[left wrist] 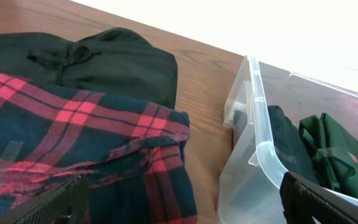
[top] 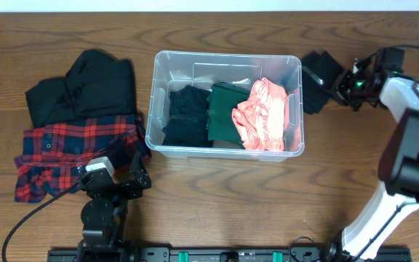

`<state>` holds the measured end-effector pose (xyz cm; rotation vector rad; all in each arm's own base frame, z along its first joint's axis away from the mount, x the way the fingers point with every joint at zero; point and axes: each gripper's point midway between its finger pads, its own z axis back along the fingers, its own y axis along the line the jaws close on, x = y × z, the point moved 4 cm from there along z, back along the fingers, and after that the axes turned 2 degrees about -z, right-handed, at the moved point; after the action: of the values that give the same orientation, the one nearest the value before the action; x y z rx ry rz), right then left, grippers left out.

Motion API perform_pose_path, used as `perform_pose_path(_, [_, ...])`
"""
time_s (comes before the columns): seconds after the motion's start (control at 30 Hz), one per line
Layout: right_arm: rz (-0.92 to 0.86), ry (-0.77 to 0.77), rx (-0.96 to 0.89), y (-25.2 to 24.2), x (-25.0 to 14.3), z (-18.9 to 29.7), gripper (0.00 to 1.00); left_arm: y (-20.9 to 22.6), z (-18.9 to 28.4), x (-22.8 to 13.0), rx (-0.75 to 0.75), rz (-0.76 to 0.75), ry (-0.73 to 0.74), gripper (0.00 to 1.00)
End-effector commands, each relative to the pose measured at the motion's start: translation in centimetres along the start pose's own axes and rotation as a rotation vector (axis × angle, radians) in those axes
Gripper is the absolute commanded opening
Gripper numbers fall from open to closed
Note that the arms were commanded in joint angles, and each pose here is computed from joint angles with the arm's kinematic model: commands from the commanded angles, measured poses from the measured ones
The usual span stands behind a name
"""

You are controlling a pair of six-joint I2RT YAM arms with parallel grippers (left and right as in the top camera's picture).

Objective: Pack container
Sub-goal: 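Place the black cloth on top of the navy cloth in the bin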

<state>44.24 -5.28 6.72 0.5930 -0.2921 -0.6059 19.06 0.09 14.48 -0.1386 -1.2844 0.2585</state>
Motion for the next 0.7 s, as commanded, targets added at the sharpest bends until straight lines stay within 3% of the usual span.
perform_pose_path(0.0, [0.22,-0.166,0.039,5.5,0.1,8.6,0.01,0.4,-0.3,-1.0,0.015,-0.004,0.024,0.98])
perform_pose_path(0.23, [0.449,-0.279,0.186,13.9,-6.7,18.9,0.01,0.4,-0.3,-1.0,0.015,-0.004,0.024,0.98])
perform_pose_path(0.37, [0.567,-0.274,0.339,18.1,-11.5,22.1,0.01,0.4,-0.3,-1.0,0.015,-0.004,0.024,0.98])
perform_pose_path(0.5, [0.649,-0.209,0.438,21.8,-16.0,22.3,0.01,0.4,-0.3,-1.0,0.015,-0.004,0.024,0.98])
perform_pose_path(0.67, [0.73,-0.091,0.541,26.5,-20.4,19.0,0.01,0.4,-0.3,-1.0,0.015,-0.004,0.024,0.98])
